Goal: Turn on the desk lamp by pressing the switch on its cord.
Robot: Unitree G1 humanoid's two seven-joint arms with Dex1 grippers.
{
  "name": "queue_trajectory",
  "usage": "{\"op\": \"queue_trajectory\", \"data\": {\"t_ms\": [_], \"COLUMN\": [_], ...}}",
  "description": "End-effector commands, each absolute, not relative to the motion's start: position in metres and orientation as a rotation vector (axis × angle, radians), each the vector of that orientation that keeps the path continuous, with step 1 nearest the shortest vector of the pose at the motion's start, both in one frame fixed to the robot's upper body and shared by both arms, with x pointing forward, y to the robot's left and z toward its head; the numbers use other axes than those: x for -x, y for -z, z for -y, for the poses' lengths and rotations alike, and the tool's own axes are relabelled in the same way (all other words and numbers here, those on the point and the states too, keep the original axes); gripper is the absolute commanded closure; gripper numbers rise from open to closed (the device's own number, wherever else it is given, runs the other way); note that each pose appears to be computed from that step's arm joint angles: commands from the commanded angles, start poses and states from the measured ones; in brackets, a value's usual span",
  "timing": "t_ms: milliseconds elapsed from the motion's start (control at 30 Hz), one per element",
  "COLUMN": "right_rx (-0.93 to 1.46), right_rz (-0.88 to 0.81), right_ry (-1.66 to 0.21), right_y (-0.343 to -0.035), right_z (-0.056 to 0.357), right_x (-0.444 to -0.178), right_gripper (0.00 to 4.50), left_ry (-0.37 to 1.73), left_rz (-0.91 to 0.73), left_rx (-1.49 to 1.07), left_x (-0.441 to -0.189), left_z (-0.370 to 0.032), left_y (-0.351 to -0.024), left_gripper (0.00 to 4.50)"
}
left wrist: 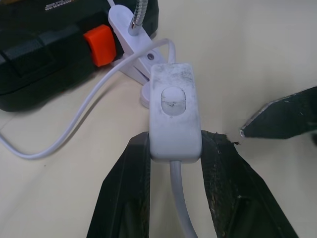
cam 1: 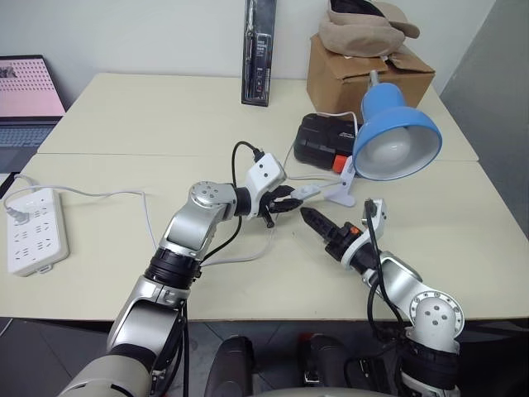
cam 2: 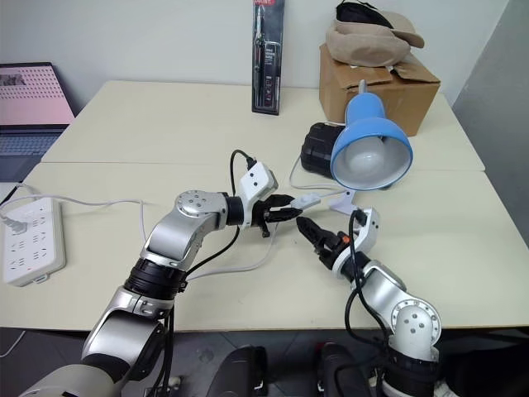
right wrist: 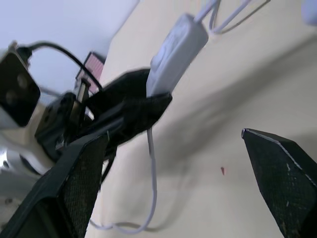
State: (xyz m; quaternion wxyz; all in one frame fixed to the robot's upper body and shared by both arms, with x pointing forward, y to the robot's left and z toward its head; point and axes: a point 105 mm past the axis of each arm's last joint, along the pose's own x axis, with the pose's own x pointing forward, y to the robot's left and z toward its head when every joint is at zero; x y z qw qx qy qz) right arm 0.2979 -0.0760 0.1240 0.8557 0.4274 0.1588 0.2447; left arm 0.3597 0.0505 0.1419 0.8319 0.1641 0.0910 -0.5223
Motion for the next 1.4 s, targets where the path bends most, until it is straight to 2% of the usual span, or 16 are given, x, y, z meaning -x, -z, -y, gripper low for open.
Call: {"op": "queue_trajectory", "data": {"t_ms": [33,367,1067,1267,1300,1400], "right_rx": [-1.039,-1.102,-1.112,-1.113,-1.111,-1.115], "right_rz": [-0.259,-0.251,-0.280,-0.295,-0.297,-0.303], "right_ry": [-0.550,-0.592,-0.590,-0.576,-0.575,-0.569], "right_y": [-0.145,-0.154,-0.148,-0.144,-0.143,-0.141], "right_z": [0.065,0.051,0.047,0.048,0.048,0.048], "right_x": [-0.306,-0.317,-0.319,-0.321,-0.321,-0.322], "right_gripper": [0.00,0.00,0.00,1.06,1.41,2.02], "left_ry": [1.123,1.112,1.115,1.120,1.120,1.119], "left_rz": [-0.145,-0.160,-0.157,-0.154,-0.155,-0.156], "left_rx": [-0.334,-0.317,-0.336,-0.343,-0.335,-0.336], "left_x": [-0.354,-0.350,-0.347,-0.347,-0.347,-0.347], "left_z": [-0.048,-0.048,-0.048,-0.048,-0.047,-0.048], "left_y": [-0.159,-0.159,-0.161,-0.161,-0.161,-0.161], "left_gripper": [3.41,3.41,3.41,3.41,3.41,3.41]}}
